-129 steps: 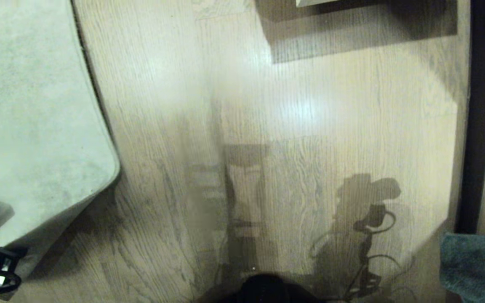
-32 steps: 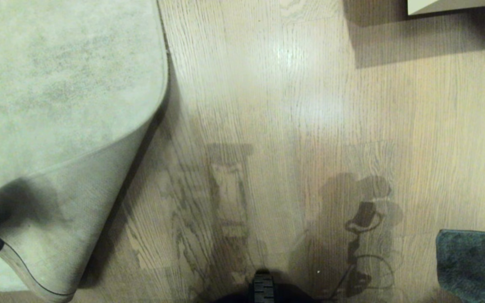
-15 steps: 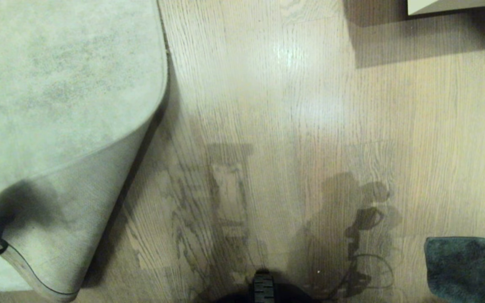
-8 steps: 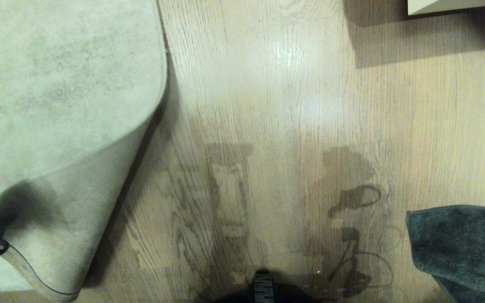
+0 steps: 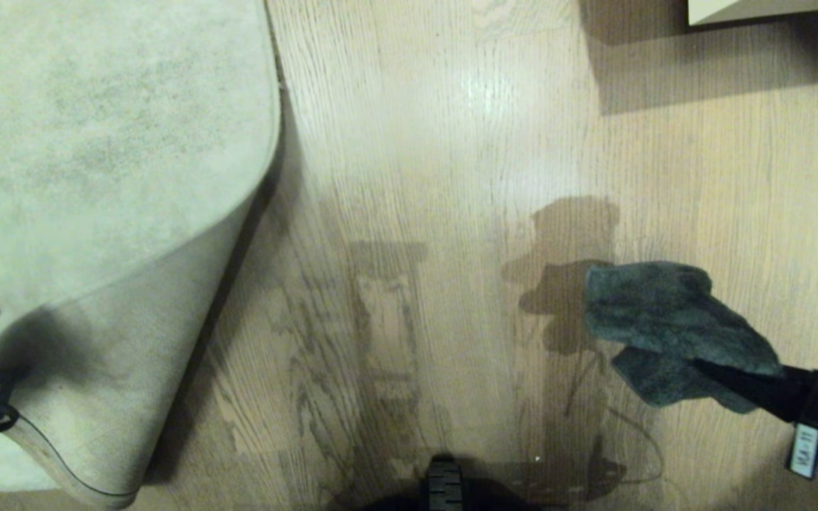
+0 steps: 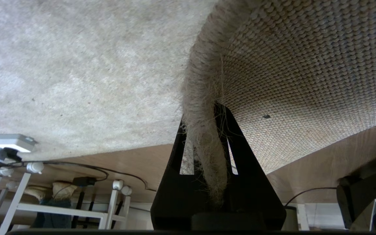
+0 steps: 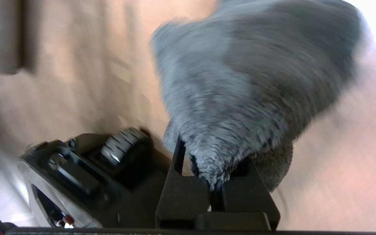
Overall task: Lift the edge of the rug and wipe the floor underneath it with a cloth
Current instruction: Wipe the floor under the carpet with a rag
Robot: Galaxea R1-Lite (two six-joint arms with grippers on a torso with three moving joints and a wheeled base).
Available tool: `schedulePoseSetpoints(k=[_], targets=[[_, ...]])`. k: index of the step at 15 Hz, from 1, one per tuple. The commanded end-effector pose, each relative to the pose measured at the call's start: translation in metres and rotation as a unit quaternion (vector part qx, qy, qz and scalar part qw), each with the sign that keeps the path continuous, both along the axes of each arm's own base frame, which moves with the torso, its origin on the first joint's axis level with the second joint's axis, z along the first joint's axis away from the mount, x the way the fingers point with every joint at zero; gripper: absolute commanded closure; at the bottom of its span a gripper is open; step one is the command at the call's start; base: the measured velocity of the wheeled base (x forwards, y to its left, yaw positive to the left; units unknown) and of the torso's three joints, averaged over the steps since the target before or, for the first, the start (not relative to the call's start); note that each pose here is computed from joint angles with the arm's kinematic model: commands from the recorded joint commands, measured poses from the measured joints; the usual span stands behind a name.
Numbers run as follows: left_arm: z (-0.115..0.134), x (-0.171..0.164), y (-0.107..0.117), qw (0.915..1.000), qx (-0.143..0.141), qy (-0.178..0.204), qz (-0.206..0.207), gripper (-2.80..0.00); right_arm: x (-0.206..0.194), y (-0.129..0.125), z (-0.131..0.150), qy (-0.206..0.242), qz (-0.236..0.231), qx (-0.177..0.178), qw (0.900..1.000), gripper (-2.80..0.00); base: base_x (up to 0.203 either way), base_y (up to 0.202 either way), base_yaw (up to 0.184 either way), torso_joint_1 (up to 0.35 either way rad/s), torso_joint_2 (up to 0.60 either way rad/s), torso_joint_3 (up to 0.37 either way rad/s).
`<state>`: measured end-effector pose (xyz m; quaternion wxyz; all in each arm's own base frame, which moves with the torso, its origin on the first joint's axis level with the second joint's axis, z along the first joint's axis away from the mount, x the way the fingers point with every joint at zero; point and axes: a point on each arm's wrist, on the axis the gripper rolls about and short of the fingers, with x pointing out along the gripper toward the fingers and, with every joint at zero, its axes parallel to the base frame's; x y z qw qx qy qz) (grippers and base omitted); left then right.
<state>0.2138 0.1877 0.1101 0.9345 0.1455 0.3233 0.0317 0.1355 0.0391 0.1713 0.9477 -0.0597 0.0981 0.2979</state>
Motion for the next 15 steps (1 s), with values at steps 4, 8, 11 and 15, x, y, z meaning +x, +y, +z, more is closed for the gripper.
schedulePoseSetpoints(k=[4, 8, 11, 15], targets=[[-0.001, 0.004, -0.005, 0.9999, 0.0, 0.001, -0.012, 0.0, 0.065, 0.122, -0.027, 0.028, 0.119, -0.049, 0.991, 0.0, 0.0, 0.0, 0.0, 0.0, 0.0, 0.0], [-0.002, 0.003, -0.005, 0.9999, -0.001, 0.002, -0.012, 0.0, 0.085, 0.222, -0.04, -0.013, 0.142, -0.049, 0.989, 0.0, 0.0, 0.0, 0.0, 0.0, 0.0, 0.0], [-0.001, 0.003, -0.006, 0.9999, -0.001, 0.002, -0.013, 0.0, 0.08, 0.295, -0.047, -0.052, 0.142, -0.027, 0.988, 0.0, 0.0, 0.0, 0.0, 0.0, 0.0, 0.0], [-0.001, 0.003, -0.006, 0.9999, -0.001, 0.001, -0.012, 0.0, 0.054, 0.358, -0.063, -0.057, 0.172, 0.005, 0.984, 0.0, 0.0, 0.0, 0.0, 0.0, 0.0, 0.0]])
